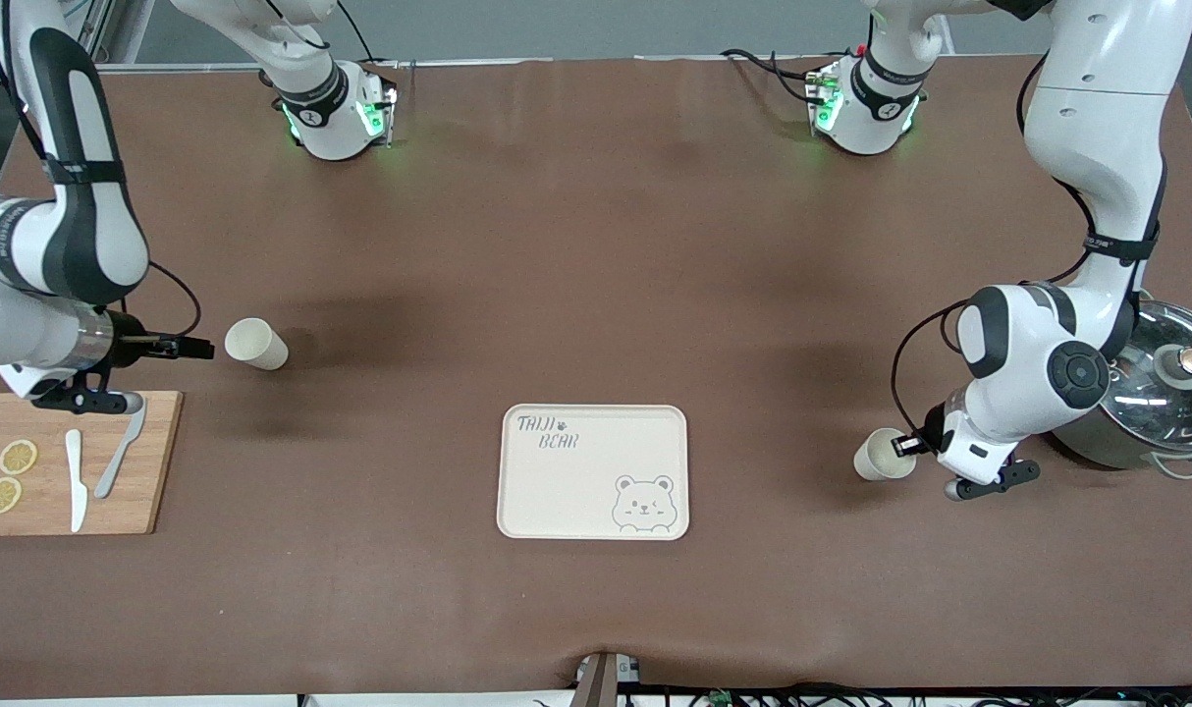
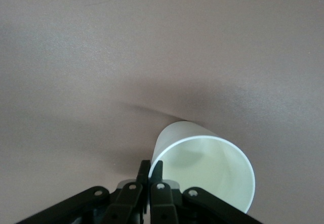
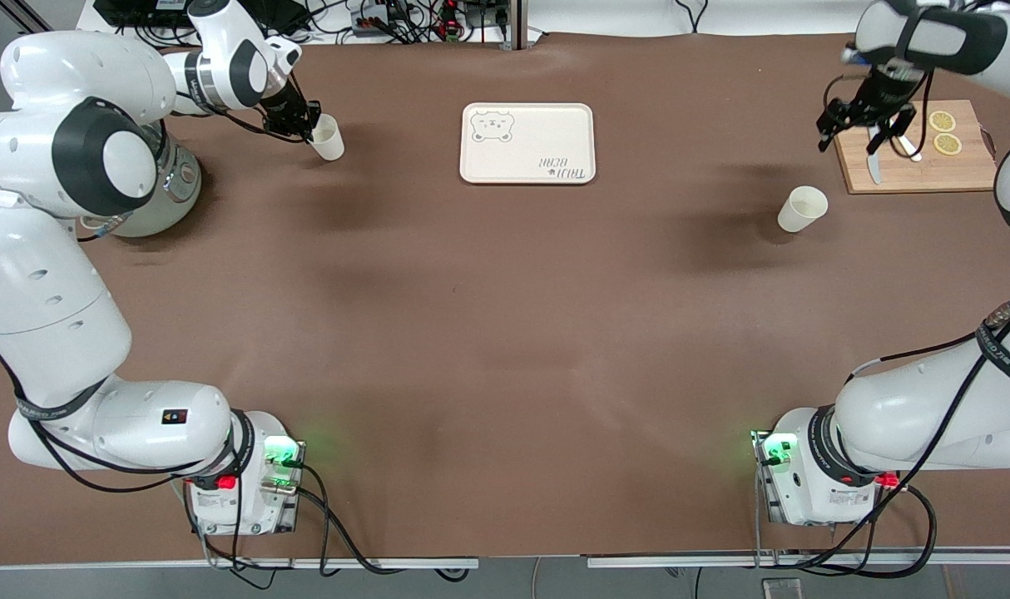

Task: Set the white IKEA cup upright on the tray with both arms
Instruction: 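Lift the cup with the left gripper while the right gripper grasps the other cup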

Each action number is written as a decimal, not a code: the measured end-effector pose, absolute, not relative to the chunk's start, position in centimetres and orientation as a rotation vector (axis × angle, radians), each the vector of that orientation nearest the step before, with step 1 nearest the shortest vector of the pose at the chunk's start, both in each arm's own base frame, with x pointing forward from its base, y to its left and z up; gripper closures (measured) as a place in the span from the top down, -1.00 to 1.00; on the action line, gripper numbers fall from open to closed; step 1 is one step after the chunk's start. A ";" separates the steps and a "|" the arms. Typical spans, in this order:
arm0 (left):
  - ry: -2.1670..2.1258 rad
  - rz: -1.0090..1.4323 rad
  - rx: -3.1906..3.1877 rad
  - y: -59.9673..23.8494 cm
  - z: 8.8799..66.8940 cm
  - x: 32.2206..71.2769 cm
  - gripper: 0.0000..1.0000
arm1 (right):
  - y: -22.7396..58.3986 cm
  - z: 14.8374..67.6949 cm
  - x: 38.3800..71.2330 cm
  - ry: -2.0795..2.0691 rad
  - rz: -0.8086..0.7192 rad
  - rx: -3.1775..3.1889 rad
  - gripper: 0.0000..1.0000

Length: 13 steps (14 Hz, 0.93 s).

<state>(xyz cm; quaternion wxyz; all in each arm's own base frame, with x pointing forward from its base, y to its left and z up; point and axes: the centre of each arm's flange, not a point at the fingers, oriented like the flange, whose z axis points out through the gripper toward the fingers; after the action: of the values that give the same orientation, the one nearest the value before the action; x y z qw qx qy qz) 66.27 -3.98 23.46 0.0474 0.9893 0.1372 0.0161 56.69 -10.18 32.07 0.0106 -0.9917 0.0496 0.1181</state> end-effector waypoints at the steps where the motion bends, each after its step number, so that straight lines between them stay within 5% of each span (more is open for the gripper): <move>1: 0.419 0.050 3.017 -4.0 23.5 66.3 -0.94 | -10.6 30.6 55.8 0.169 0.368 -3.094 1.00; 9: 0.385 0.088 2.969 -9.2 27.3 66.9 -0.94 | -11.2 24.5 51.5 0.208 0.357 -3.093 1.00; 13: 0.368 0.012 2.965 -12.3 34.2 66.8 -0.94 | -11.1 24.4 51.3 0.208 0.360 -3.091 0.15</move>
<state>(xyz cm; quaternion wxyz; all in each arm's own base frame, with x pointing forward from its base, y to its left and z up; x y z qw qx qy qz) 66.81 -12.30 34.15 0.0766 0.9895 0.1228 0.0041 51.31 -11.06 24.40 0.0112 -0.9910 0.0665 0.1155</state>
